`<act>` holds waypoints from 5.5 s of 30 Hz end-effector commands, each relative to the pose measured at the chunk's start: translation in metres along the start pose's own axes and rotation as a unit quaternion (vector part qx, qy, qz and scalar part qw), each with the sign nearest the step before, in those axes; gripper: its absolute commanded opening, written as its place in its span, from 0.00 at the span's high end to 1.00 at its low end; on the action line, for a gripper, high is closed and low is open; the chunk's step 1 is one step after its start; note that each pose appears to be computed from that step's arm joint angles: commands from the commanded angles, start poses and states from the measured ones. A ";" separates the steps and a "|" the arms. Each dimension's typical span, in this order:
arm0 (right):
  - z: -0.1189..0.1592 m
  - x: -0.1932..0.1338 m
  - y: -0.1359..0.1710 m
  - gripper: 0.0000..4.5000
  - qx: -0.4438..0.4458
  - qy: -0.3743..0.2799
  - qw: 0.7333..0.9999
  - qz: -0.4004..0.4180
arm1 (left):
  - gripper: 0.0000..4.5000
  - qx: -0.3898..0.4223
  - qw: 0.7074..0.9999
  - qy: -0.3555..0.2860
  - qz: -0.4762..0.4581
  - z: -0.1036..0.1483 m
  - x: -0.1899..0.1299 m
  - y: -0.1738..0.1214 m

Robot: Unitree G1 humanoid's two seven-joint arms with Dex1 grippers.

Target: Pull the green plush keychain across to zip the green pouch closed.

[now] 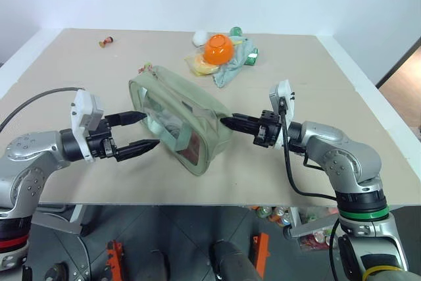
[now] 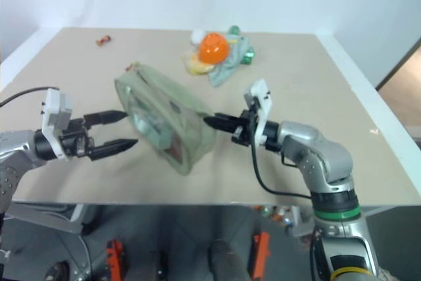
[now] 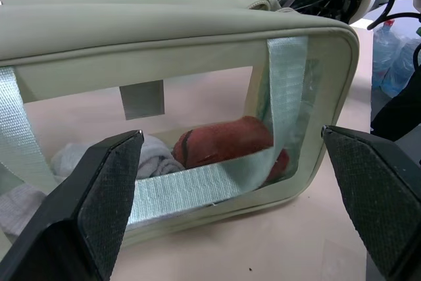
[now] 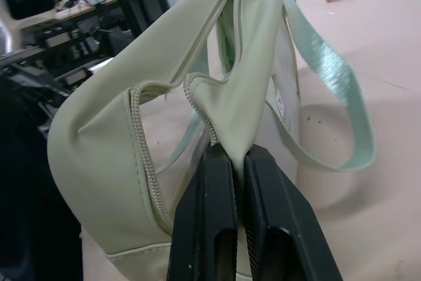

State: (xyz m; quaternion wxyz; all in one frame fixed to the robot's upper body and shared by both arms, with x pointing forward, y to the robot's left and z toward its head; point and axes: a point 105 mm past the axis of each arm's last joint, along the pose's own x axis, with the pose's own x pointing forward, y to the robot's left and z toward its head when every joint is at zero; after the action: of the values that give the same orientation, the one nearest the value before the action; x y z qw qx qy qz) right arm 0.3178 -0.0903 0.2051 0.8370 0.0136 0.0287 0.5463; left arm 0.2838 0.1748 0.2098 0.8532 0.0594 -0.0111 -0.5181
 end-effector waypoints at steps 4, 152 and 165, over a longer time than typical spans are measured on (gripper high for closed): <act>0.030 -0.019 -0.011 0.99 -0.115 -0.002 0.993 0.028 | 0.00 0.020 1.000 -0.013 0.001 0.009 0.002 0.004; 0.028 -0.076 -0.037 0.56 -0.174 0.010 0.983 -0.051 | 0.00 -0.007 0.991 -0.077 0.107 0.028 -0.006 0.033; 0.026 -0.080 -0.037 0.99 -0.198 0.018 0.979 -0.051 | 0.00 -0.037 0.985 -0.093 0.143 0.030 -0.014 0.049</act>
State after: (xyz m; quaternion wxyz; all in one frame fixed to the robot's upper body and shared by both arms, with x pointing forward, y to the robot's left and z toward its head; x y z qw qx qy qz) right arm 0.3241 -0.1760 0.2204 0.8531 -0.1470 -0.0429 0.4988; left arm 0.3172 0.1974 0.2324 0.9095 -0.0184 -0.0600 -0.4109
